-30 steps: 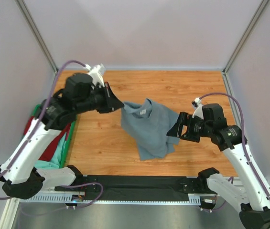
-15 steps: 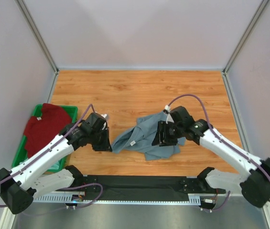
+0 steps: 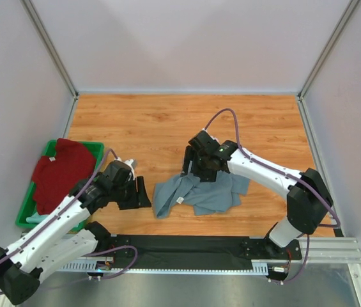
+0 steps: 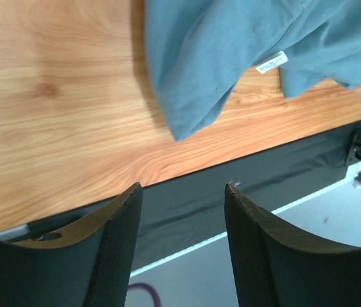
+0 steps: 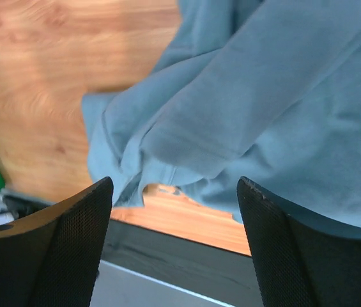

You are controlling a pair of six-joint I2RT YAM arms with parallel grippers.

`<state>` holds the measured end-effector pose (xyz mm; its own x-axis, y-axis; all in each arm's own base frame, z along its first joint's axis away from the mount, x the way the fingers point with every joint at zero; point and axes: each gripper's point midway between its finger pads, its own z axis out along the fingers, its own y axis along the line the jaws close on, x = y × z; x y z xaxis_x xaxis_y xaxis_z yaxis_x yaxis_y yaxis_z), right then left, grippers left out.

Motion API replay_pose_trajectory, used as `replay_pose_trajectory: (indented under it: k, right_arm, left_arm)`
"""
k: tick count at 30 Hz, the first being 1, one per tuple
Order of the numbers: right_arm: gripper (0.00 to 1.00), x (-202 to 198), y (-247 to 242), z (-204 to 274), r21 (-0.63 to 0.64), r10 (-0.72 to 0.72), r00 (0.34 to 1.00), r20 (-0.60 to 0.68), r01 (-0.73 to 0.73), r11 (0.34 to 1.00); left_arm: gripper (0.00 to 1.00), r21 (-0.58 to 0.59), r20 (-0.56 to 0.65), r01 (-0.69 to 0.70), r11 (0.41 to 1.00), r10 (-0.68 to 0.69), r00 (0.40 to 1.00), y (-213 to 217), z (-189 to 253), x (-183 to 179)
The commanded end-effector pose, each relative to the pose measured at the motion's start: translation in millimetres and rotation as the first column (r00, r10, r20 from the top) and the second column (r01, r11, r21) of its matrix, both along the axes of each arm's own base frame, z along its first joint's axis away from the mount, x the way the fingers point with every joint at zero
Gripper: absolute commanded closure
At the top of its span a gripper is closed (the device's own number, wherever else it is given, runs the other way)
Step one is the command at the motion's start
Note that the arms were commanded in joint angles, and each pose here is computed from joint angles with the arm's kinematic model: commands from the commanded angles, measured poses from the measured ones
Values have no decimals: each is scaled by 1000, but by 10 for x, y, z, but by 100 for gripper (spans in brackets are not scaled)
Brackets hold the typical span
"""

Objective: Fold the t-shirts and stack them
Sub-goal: Move the tshirt to the center of the board, then flatten the tshirt out

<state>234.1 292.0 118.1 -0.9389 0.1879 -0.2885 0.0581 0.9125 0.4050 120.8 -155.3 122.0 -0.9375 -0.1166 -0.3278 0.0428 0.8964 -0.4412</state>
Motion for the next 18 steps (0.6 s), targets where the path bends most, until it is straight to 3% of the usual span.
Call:
replay_pose_trajectory:
  k: [1, 9, 18]
  right_arm:
    - [21, 166, -127, -43, -77, -196, 981, 18, 196, 977]
    - [32, 238, -180, -170, -103, -188, 980, 64, 194, 976]
    - [33, 358, -48, -255, -81, -138, 988, 63, 143, 986]
  left_arm:
    - [39, -105, -65, 42, 994, -49, 997, -258, -184, -16]
    - [41, -196, -159, 42, 980, -74, 985, -554, -500, 36]
    - [45, -183, -222, 8, 983, -49, 974, -601, -780, 62]
